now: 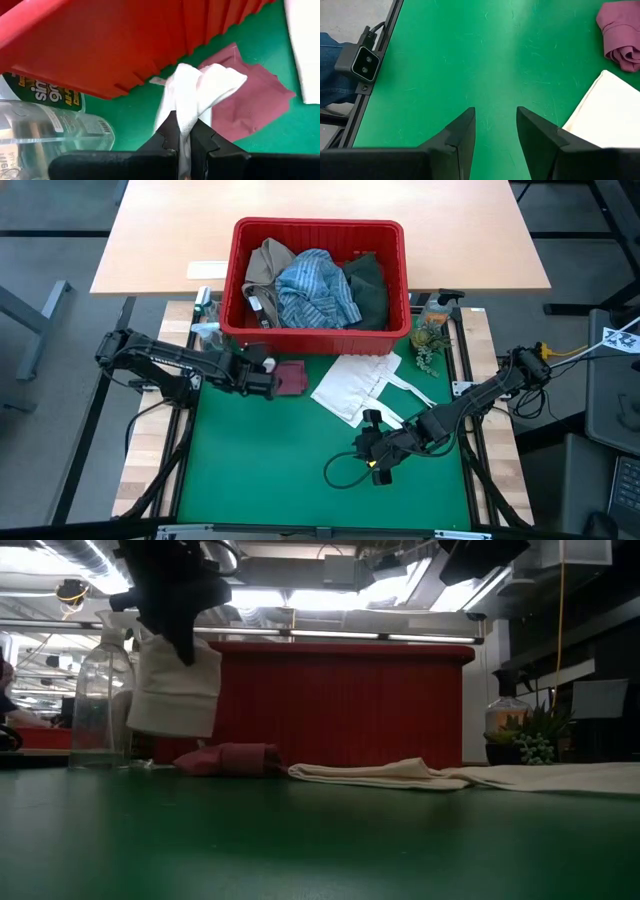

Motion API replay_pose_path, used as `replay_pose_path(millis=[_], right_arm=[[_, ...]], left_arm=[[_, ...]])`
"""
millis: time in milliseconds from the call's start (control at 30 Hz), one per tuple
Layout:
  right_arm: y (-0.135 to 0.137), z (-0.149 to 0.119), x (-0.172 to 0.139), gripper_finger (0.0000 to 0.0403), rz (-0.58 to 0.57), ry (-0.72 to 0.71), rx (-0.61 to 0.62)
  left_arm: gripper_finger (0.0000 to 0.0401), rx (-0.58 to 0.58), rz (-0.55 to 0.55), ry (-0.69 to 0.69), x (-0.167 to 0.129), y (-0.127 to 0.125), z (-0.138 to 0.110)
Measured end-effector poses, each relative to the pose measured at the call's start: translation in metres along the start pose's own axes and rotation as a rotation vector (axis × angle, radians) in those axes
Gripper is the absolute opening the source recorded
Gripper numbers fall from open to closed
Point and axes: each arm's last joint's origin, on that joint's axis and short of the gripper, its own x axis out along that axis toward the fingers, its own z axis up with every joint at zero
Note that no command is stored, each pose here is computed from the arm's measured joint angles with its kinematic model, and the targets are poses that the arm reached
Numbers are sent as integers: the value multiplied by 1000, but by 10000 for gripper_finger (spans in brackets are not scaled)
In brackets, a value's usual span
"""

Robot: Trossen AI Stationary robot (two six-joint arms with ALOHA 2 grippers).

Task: Fold Laundry from Bin
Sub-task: Stack the folded white underwear on top of the pink underwear

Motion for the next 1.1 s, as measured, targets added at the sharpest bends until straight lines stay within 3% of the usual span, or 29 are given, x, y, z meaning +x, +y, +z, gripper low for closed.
replay_pose_path(millis=[400,800,1100], right_arm=[[0,0,0,143,0,0,0],[0,0,0,143,0,-2,0],[0,0,0,143,0,-2,-2]], left_arm=[[5,-98,35,-2,5,7,8],[5,-134,141,55,34,-3,10],[5,-190,90,61,42,-16,10]])
